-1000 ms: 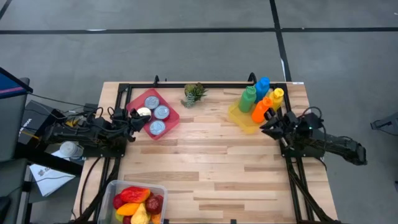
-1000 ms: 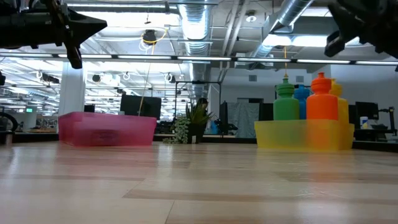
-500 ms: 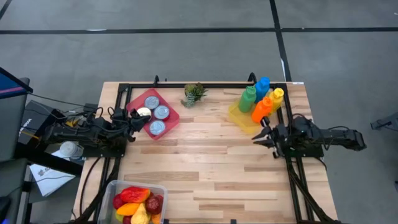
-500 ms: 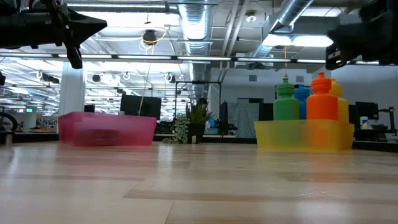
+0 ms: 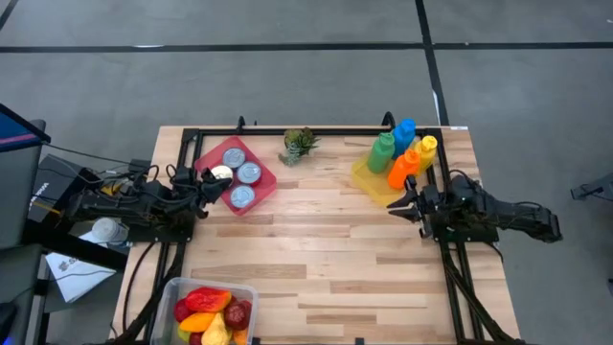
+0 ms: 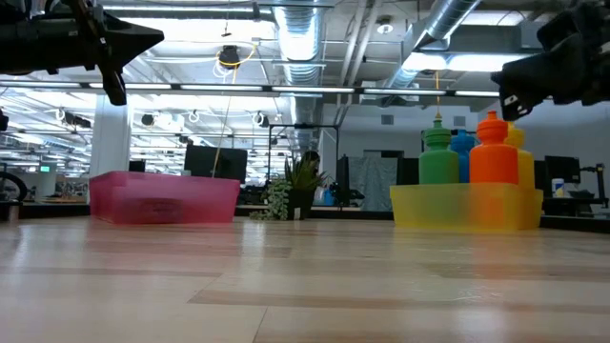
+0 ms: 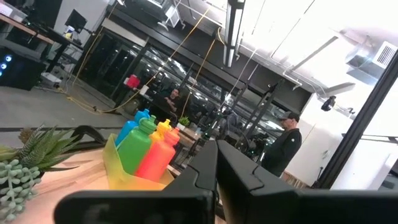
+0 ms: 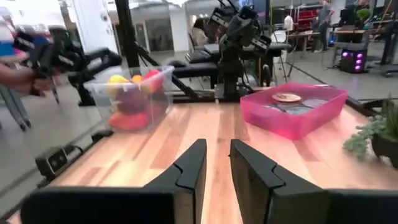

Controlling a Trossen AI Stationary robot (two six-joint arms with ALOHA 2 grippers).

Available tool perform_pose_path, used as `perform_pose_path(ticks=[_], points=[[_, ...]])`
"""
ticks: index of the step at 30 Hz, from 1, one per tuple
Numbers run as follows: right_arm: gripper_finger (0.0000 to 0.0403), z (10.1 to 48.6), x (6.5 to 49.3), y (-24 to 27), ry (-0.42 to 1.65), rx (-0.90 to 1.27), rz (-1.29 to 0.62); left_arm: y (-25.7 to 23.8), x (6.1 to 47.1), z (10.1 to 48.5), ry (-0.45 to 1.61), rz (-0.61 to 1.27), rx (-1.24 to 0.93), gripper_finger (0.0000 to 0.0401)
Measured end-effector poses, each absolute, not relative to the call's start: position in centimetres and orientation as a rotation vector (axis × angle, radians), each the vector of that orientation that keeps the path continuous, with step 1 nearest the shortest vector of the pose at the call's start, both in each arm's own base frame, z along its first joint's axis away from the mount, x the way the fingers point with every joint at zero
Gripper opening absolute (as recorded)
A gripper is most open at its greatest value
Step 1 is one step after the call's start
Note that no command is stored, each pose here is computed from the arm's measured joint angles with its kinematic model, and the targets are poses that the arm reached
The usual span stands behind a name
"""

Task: Pick & Place Food Item
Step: Return to Home Position

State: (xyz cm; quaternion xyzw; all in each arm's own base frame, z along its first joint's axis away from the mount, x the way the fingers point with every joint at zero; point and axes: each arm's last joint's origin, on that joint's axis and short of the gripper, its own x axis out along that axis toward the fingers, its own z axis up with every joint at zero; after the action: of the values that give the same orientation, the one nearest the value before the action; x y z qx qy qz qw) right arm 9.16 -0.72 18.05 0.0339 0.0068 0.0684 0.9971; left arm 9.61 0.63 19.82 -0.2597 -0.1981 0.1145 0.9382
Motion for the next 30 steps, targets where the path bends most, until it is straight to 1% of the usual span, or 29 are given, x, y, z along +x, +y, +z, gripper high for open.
perform_pose_path(ticks=[2,3,5,10,18,26,30], points=[[0.0066,17.29,9.43,-0.78,0.008,0.095,0.139,0.63,9.61,19.83,-0.405,0.234,-0.528,0.0],[0.0066,17.2,9.56,-0.79,-0.029,0.095,0.14,0.63,9.61,19.83,-0.404,0.234,-0.527,0.0],[0.0066,17.13,9.62,-0.69,-0.056,0.053,0.154,0.63,9.64,19.81,-0.402,0.234,-0.528,0.0],[0.0066,17.1,9.63,-0.66,-0.058,-0.007,0.145,0.62,9.84,19.64,-0.381,0.24,-0.524,0.0],[0.0066,17.11,9.63,-0.65,-0.059,-0.009,0.148,0.61,10.09,19.43,-0.357,0.245,-0.527,0.0],[0.0066,17.1,9.63,-0.65,-0.046,0.159,0.153,0.61,10.11,19.4,-0.353,0.246,-0.527,0.0],[0.0066,17.1,9.63,-0.65,-0.045,0.178,0.154,0.61,10.11,19.4,-0.353,0.246,-0.527,0.0]])
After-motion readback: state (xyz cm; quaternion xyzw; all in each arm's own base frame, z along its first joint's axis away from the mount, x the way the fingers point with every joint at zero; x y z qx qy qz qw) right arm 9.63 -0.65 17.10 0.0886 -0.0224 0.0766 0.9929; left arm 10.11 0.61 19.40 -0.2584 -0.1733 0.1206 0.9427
